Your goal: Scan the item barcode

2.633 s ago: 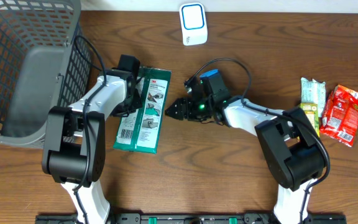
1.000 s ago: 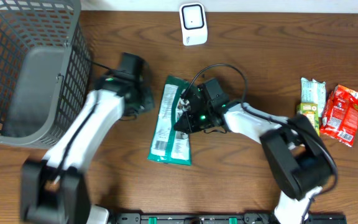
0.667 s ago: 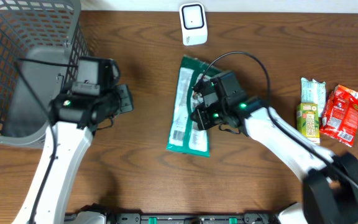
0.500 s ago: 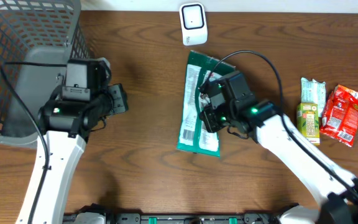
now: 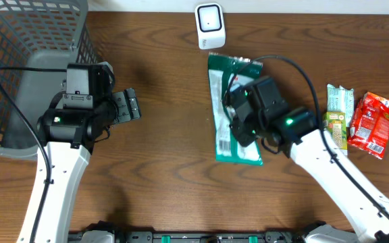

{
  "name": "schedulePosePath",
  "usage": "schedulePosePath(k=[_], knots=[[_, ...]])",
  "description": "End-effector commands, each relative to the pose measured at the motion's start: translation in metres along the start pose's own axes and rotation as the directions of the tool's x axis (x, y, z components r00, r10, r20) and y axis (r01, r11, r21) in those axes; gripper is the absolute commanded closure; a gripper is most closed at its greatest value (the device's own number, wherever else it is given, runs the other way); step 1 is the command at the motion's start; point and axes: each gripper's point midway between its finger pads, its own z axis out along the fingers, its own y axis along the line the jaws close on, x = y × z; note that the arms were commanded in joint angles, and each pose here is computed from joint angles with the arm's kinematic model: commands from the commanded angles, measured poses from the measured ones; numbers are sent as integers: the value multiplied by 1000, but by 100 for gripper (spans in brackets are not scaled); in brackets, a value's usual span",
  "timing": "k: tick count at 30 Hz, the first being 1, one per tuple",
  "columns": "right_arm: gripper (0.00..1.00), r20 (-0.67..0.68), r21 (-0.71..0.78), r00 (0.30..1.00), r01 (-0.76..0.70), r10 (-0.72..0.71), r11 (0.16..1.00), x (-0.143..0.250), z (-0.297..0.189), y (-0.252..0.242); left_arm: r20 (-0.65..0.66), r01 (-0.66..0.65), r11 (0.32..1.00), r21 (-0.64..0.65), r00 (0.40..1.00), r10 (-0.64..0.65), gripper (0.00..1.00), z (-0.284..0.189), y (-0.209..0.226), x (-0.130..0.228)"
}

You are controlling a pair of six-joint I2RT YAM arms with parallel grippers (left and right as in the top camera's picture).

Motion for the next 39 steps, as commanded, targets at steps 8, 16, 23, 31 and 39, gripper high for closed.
schedulePosePath(k=[8,16,23,31,39], knots=[[99,112,378,970,159,-216,912,-113,-111,-60,29,-11,1000,-10,1000,11,12,-6,1,-9],[99,183,651,853,268,-489,710,-212,-126,-88,29,-11,1000,-10,1000,11,12,-6,1,-9],[99,43,799,820,315,-571,512,-253,-70,-121,29,-11,1000,-10,1000,11,12,-6,1,-9],[99,-10,873,736,337,-677,353,-294,1,-123,29,-11,1000,-10,1000,11,12,-6,1,-9],[99,-115,915,635,368,-764,168,-310,63,-115,29,-11,1000,-10,1000,11,11,-6,1,-9]])
